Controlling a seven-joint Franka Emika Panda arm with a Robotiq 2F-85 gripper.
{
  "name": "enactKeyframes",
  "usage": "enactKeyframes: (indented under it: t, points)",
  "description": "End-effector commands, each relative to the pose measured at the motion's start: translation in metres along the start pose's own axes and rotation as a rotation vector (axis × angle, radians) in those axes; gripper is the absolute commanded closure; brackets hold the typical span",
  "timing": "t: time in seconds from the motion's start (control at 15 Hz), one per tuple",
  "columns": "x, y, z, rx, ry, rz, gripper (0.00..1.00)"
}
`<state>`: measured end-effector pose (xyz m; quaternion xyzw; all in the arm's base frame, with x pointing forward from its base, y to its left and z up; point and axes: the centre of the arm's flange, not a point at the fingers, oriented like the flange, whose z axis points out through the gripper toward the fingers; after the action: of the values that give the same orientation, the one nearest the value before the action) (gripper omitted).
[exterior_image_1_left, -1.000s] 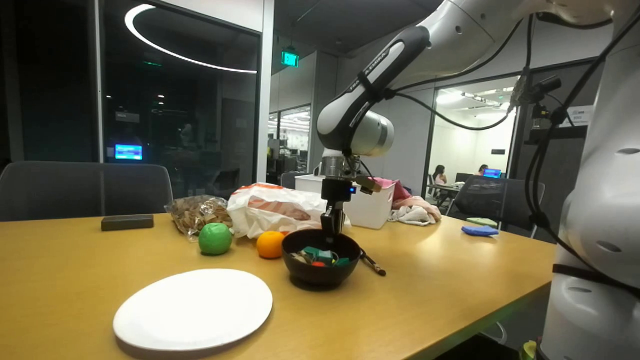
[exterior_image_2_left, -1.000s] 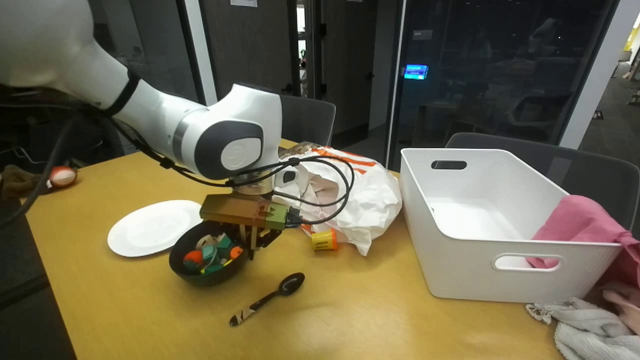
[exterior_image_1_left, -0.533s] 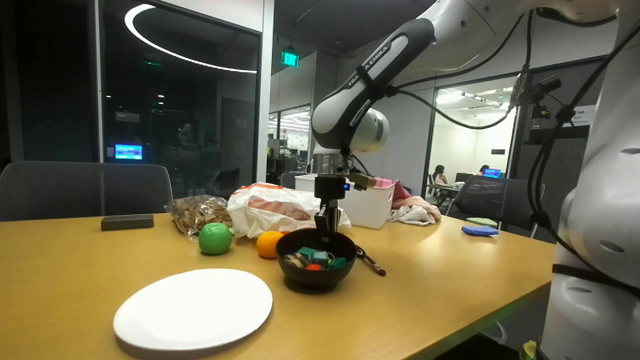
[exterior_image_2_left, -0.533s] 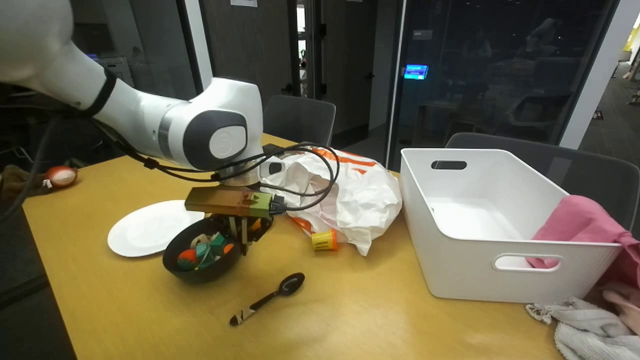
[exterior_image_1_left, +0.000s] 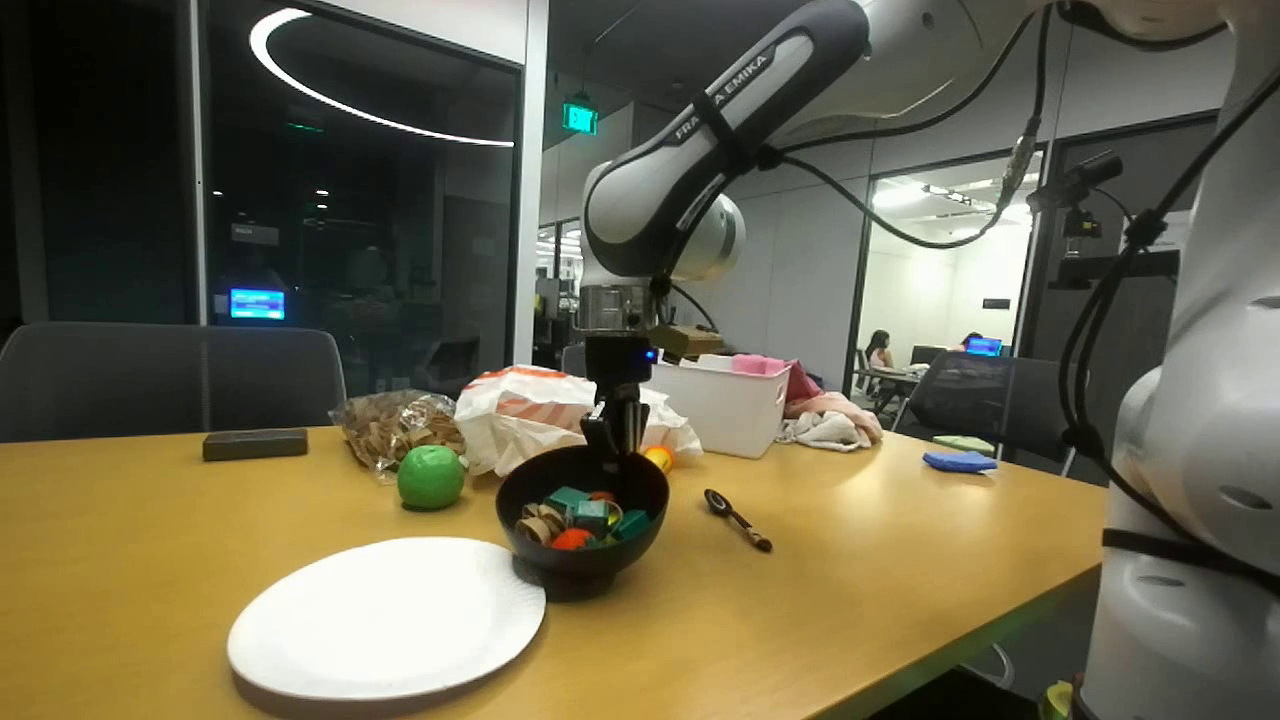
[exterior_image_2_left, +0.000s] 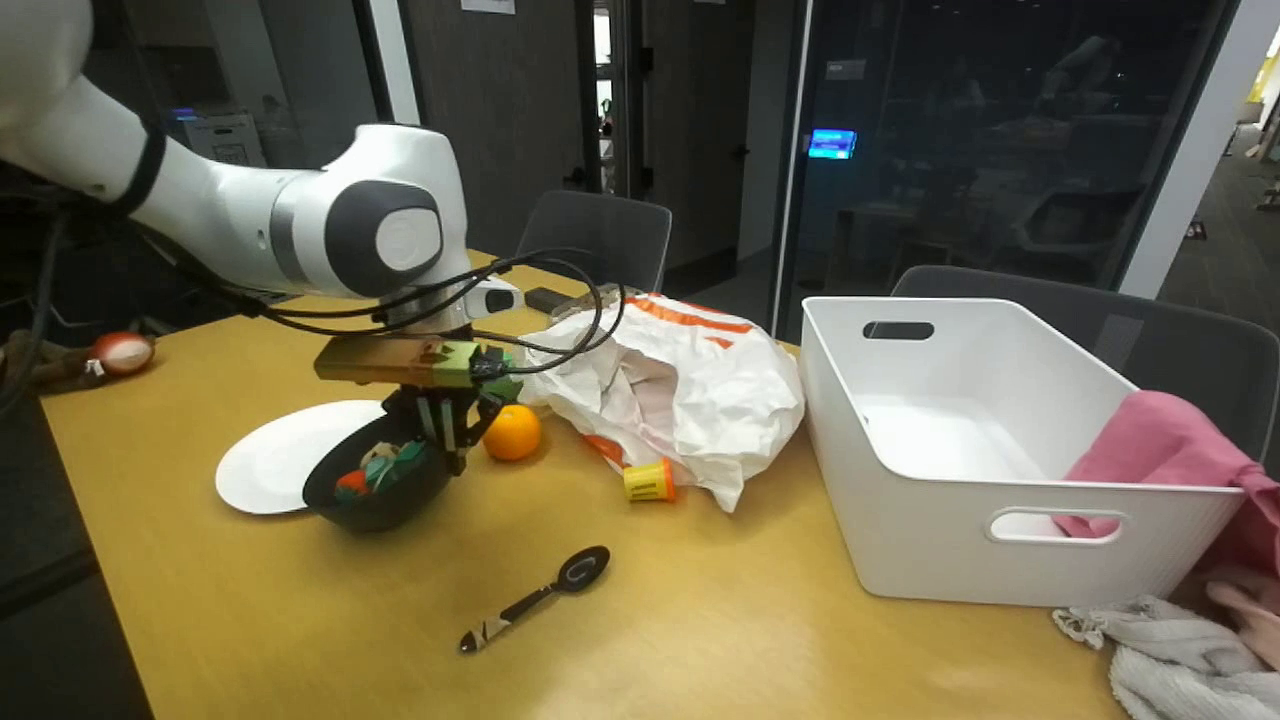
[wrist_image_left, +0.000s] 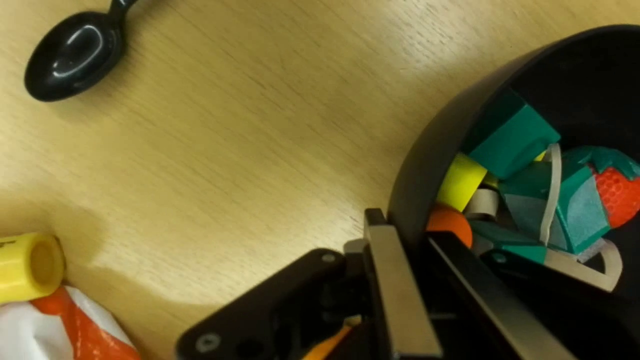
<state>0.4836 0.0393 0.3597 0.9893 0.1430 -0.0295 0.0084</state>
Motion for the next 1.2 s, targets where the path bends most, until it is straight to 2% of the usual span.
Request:
enactKeyframes:
  t: [0.0,0.33,1.13]
  points:
    - [0.016,-0.019,-0.023,-0.12,0.01,0.012,0.92]
    - [0.025,-0.047,-0.036,-0.304,0.05,-0.023,0.92]
    - [0.023,-0.125,-0.07,-0.55,0.174,-0.064,0.92]
